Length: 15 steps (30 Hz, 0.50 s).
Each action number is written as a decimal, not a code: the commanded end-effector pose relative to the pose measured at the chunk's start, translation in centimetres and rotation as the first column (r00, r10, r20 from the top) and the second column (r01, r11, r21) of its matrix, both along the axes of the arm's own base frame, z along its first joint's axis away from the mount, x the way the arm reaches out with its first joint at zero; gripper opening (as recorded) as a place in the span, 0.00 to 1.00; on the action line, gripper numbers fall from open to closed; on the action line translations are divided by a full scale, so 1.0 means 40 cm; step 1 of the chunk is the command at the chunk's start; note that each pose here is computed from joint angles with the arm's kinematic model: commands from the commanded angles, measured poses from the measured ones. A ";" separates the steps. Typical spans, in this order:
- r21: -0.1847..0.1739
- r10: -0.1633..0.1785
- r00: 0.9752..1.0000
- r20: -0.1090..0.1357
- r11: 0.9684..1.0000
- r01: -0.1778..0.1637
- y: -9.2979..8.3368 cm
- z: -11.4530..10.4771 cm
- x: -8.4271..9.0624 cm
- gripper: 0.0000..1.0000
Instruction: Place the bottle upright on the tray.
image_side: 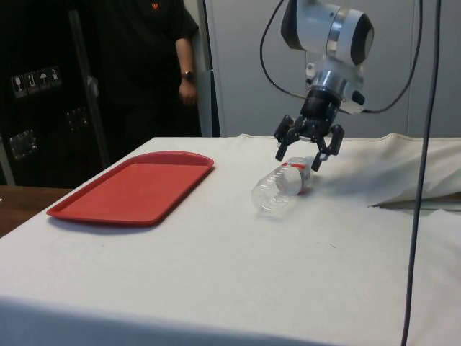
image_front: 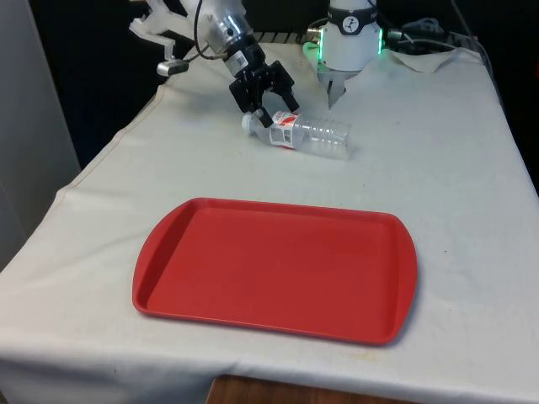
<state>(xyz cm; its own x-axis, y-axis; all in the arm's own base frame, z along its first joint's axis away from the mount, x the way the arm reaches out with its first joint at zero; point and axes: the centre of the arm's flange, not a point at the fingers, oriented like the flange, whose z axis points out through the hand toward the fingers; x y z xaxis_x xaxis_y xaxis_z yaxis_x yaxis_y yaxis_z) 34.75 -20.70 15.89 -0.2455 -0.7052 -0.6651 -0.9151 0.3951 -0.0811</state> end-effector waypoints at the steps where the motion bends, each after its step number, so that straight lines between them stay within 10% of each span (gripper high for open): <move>1: 0.012 -0.005 1.000 0.013 1.000 0.005 -0.001 -0.004 0.001 1.00; 15: 0.085 -0.015 0.999 0.042 0.996 0.011 -0.018 -0.048 0.000 1.00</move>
<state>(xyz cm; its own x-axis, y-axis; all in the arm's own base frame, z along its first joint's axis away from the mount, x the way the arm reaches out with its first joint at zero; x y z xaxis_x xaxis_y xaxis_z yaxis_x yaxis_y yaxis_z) 34.65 -21.37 14.05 -0.2294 -0.6507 -0.7238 -0.9095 0.4081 -0.0786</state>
